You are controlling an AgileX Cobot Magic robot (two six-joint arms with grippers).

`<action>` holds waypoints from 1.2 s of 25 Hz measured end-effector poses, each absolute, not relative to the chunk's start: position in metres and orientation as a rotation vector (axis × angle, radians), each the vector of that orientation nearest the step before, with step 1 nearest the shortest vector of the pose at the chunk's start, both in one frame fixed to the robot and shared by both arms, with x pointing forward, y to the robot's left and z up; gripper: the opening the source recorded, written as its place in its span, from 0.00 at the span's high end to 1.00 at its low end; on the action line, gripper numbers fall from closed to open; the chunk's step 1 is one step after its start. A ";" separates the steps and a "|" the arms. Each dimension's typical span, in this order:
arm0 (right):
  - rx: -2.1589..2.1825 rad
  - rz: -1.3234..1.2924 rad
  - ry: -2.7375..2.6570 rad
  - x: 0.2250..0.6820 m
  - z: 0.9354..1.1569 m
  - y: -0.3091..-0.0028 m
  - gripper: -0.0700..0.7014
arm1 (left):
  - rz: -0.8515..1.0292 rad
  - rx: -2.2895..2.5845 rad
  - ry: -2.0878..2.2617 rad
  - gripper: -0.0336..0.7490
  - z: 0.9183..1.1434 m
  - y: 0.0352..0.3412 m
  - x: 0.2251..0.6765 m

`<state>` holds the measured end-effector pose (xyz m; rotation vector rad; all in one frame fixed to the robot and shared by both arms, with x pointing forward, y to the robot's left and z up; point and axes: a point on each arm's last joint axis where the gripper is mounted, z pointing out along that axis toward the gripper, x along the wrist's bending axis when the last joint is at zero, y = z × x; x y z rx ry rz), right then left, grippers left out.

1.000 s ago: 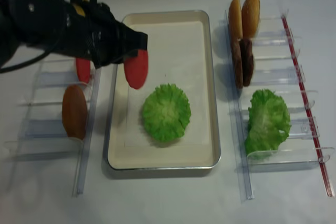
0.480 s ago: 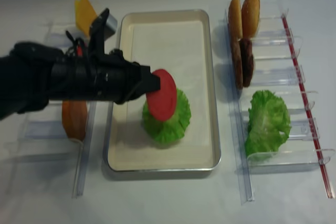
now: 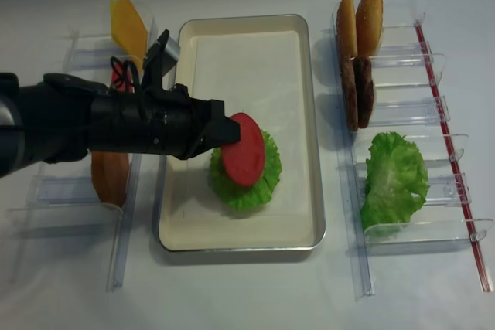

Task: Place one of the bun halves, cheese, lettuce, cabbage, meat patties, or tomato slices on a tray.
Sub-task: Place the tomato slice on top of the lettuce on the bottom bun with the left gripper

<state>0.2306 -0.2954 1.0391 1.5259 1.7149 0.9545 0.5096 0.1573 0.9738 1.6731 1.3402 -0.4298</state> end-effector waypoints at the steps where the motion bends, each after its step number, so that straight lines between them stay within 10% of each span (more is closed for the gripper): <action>1: 1.526 0.954 1.715 0.231 1.039 -0.295 0.27 | -0.437 1.675 1.350 0.91 0.971 0.157 0.510; 12: 1.526 0.954 1.715 0.231 1.039 -0.295 0.27 | -0.448 1.663 1.392 0.90 0.961 0.157 0.514; 20: 1.524 0.954 1.716 0.231 1.039 -0.295 0.27 | -0.444 1.691 1.360 0.20 0.957 0.157 0.515; 30: 1.524 0.954 1.716 0.231 1.039 -0.295 0.27 | -0.342 1.868 1.254 0.11 0.974 0.159 0.522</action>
